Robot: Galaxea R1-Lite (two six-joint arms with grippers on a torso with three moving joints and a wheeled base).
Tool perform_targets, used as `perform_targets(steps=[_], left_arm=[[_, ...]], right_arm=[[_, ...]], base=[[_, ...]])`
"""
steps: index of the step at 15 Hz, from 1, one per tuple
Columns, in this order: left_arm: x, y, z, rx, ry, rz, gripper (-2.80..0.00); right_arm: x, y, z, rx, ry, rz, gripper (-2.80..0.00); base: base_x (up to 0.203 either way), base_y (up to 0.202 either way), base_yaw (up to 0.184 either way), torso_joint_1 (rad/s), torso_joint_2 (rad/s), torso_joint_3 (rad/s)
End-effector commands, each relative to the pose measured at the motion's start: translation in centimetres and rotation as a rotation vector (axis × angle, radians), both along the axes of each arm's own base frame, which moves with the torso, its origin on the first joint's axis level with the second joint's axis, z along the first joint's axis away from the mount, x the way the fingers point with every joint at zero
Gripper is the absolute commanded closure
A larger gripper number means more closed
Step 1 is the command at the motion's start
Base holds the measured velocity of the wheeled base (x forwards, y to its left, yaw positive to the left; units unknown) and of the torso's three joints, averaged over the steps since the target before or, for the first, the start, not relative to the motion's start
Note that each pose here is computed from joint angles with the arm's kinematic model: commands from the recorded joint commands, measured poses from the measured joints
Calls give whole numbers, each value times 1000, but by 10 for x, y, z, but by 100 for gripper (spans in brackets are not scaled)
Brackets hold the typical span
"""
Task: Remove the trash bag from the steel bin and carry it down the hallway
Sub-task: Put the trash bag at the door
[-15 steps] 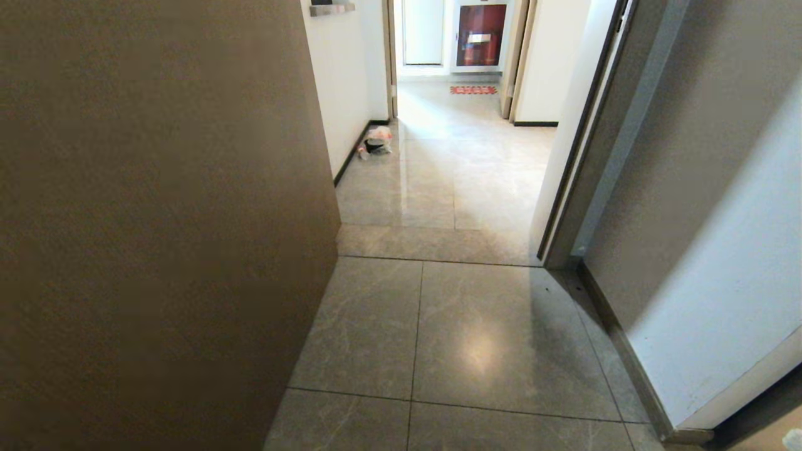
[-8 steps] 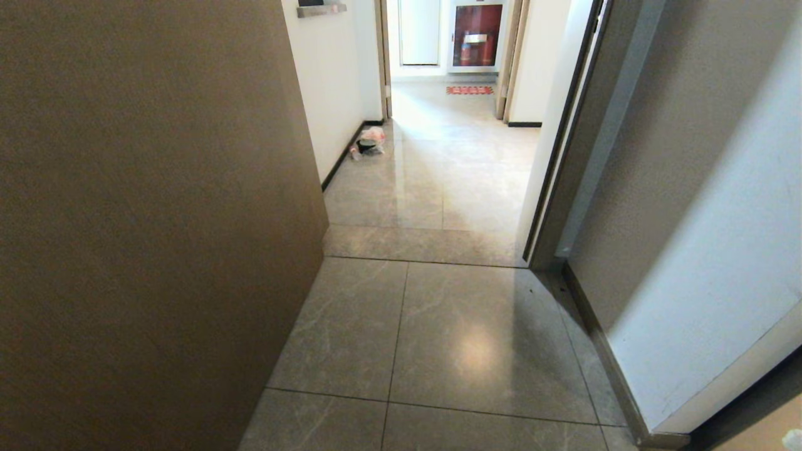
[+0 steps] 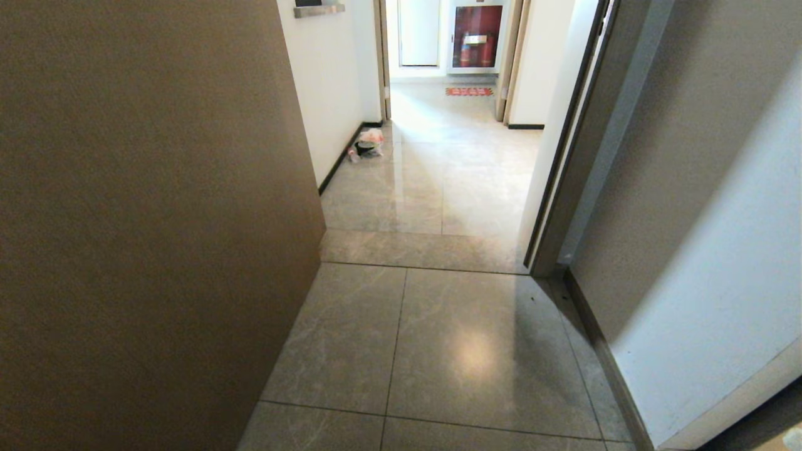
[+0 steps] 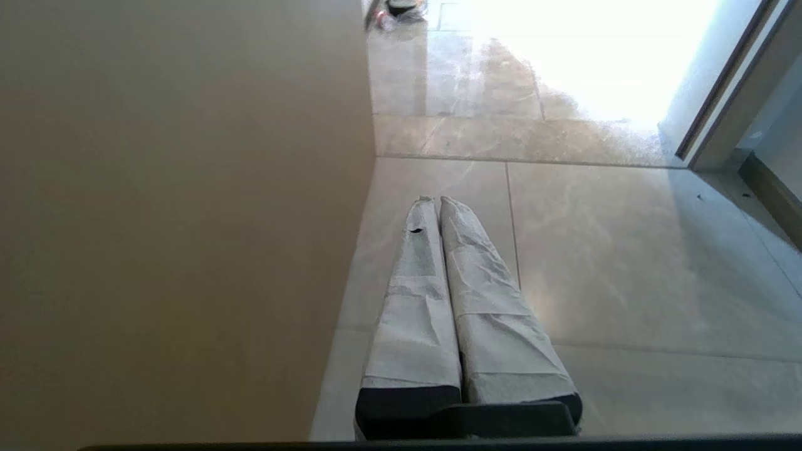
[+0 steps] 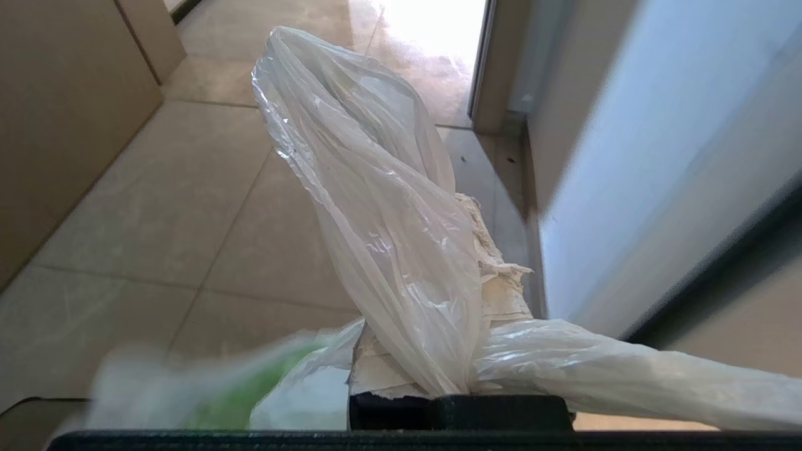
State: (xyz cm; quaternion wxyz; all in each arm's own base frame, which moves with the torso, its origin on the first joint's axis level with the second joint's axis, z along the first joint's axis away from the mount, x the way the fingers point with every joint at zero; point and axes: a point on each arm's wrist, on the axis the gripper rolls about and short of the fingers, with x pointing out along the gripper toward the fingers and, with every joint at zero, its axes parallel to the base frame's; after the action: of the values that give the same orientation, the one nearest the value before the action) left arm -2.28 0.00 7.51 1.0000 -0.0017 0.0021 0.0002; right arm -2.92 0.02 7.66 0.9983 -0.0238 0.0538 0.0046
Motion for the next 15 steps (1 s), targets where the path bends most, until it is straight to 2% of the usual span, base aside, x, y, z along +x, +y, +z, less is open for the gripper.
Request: perform_targets(steps=[1, 15], left_arm=[[0, 0, 0, 0, 0, 1, 0], [0, 0, 0, 0, 0, 1, 0]], right_arm=[[0, 0, 0, -2, 3, 1, 0], [0, 0, 0, -1, 3, 3, 0]], base=[[196, 0, 1, 7, 2, 2], [192, 0, 2, 2, 2, 3]])
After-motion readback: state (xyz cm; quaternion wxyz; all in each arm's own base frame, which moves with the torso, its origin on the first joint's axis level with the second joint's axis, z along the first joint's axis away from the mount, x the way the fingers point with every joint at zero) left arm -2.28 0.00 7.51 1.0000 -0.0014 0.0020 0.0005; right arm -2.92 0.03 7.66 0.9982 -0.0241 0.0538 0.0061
